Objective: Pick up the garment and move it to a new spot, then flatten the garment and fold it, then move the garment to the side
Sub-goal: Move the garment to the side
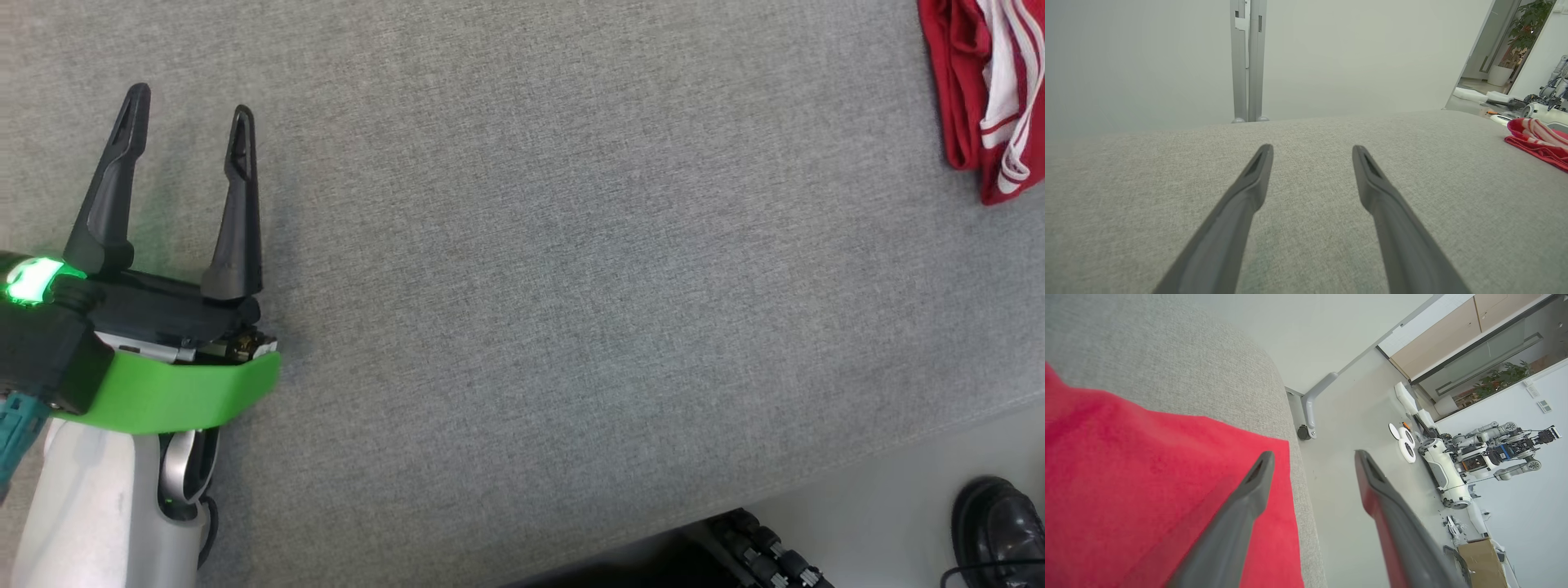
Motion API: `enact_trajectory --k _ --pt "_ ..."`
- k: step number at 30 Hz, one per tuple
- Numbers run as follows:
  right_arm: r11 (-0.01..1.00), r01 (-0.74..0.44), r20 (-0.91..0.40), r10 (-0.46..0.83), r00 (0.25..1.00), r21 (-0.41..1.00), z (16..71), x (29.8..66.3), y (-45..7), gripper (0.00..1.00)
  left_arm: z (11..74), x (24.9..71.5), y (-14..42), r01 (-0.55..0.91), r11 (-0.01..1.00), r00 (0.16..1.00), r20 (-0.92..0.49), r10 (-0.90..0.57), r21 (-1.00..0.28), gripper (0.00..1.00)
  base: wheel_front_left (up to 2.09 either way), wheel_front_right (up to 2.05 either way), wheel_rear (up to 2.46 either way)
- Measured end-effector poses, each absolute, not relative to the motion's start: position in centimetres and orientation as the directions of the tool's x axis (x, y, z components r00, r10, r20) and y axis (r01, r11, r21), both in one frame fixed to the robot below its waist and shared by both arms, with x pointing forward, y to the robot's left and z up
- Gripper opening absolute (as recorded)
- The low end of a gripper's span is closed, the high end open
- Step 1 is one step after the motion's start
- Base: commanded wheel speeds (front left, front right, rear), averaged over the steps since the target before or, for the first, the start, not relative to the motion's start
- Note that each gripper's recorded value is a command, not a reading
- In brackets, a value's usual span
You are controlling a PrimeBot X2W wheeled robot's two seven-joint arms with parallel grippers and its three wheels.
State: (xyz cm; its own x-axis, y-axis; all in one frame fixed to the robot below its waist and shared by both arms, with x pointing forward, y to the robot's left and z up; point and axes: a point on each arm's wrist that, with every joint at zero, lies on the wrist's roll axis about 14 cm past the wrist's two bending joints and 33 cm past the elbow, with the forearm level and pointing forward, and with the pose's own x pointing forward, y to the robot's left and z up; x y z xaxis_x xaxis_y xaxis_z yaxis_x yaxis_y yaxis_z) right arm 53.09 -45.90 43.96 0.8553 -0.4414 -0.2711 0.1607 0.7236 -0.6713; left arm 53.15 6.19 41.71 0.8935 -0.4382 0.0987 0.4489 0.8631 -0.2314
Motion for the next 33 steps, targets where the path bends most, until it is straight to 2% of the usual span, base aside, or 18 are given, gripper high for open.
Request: enact_trajectory --k 7,10,12,16,22,29,33 --pt "0.766 0.2 -0.185 -0.384 0.905 -0.611 45.3 53.7 -43.9 1.0 42.4 52.6 7.0 0.396 0.878 0.918 0.084 -0.388 -0.268 1.0 0.0 0.0 0.0" --pt "0.838 0.269 -0.151 -0.379 0.913 -0.474 45.1 53.2 -42.1 1.0 42.9 52.1 7.6 0.364 0.889 0.931 0.075 -0.357 -0.28 1.0 0.0 0.0 0.0" --pt "0.884 0.339 -0.074 -0.381 0.922 -0.322 46.5 53.0 -40.5 1.0 43.6 51.7 8.2 0.339 0.898 0.94 0.076 -0.331 -0.282 1.0 0.0 0.0 0.0" --pt "0.921 0.34 0.027 -0.341 0.94 -0.193 48.7 51.4 -37.6 1.0 45.4 50.7 9.9 0.284 0.919 0.959 0.09 -0.27 -0.274 1.0 0.0 0.0 0.0" --pt "0.967 0.256 0.064 -0.256 0.965 0.006 49.1 47.7 -31.4 1.0 46.5 47.6 13.0 0.181 0.945 0.984 0.057 -0.172 -0.272 1.0 0.0 0.0 0.0" --pt "0.99 0.117 0.02 -0.118 0.993 0.077 48.9 44.8 -25.2 1.0 47.7 44.3 15.0 0.121 0.959 0.993 0.041 -0.114 -0.258 1.0 0.0 0.0 0.0" --pt "0.988 0.08 0.026 -0.084 0.996 0.133 49.4 43.5 -23.2 1.0 48.2 42.5 16.2 0.087 0.964 0.996 0.035 -0.081 -0.253 1.0 0.0 0.0 0.0"
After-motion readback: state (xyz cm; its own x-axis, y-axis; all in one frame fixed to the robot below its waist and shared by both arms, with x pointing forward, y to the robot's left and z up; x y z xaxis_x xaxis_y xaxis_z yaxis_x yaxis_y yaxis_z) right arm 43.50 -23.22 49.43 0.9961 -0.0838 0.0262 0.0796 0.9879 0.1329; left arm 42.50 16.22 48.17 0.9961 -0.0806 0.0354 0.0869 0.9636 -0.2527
